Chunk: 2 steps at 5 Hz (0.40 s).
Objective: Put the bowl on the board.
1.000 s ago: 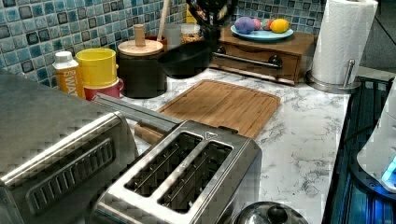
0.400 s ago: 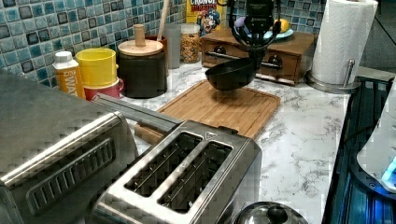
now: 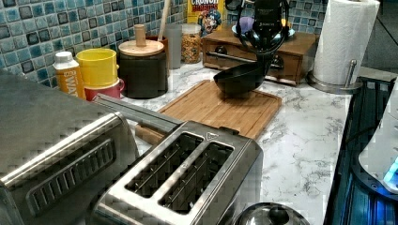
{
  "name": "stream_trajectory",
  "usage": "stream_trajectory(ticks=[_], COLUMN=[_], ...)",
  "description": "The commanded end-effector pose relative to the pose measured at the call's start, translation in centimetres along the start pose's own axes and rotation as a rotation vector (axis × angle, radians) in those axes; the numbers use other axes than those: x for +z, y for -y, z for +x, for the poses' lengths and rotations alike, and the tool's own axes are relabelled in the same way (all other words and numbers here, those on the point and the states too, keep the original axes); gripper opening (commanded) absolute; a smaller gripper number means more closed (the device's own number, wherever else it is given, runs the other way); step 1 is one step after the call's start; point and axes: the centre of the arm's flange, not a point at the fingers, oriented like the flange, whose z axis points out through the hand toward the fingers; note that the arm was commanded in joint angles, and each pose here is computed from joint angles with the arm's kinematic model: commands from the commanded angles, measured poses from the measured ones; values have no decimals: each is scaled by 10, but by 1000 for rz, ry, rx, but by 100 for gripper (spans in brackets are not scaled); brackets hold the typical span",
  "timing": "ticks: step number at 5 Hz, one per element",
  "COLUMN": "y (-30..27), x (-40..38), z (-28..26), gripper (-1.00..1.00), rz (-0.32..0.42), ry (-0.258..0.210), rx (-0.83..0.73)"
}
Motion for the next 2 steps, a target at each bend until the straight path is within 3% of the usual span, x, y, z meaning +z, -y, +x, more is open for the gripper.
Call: stream_trajectory(ticks=[1,2], y=[30,36], x=[-12,-5], z=[-9,-8], gripper=[-100,-100], rz=[76,53], ry=[-47,-39], rx=[-8,-7])
